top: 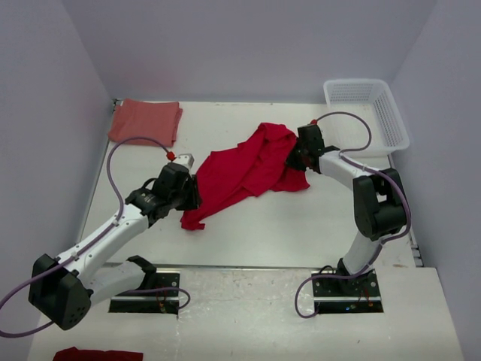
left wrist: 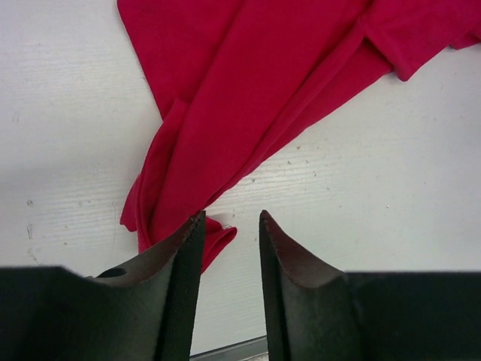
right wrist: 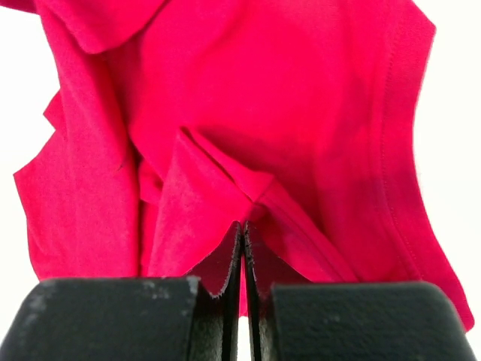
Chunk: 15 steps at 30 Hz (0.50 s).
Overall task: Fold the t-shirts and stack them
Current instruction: Flatten out the tshirt
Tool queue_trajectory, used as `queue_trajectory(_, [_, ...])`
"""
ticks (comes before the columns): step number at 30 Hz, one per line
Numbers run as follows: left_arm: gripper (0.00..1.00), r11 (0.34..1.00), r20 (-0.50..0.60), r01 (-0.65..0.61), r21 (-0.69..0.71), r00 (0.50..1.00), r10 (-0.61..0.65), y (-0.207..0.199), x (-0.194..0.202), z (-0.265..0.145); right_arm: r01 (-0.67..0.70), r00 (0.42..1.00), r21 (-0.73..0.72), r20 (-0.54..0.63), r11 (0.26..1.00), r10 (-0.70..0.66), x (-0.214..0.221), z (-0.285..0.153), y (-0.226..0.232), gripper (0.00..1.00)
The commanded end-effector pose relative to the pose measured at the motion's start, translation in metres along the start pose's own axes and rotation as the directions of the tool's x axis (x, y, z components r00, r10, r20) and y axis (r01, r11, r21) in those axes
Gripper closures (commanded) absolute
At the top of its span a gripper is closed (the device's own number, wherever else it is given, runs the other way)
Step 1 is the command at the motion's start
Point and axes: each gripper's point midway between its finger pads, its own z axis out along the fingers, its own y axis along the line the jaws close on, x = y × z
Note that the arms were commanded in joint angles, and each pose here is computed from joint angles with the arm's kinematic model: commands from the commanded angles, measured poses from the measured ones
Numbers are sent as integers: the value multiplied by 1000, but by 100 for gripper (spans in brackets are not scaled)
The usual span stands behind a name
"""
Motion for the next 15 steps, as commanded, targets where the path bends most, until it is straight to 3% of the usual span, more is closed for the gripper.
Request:
queue_trajectory(1, [65,998,-3,58,-34,998,-58,-3,6,-1,55,998,-67,16,996,-54,-14,-4,19,100])
queue_trajectory(4, [69,995,-20,25,-93,999,-27,-11,14,-3,80,997,-89,4,993,-80,-13,-4,24,100])
queue_trajectory(5, [68,985,-25,20,-172,999,-25,-1,19,-4,89,996,-98,-4,991,-90,-11,-3,24,100])
queue_trajectory(9, [64,963,-61,-34,-268,998,18,-5,32,-1,103,994,-100,-16,990,-106,-7,1,22,100])
queue_trajectory(15, [66,945,-32,43,-324,998,-56,-24,50,13,117,992,-103,-40,988,-122,0,5,19,100])
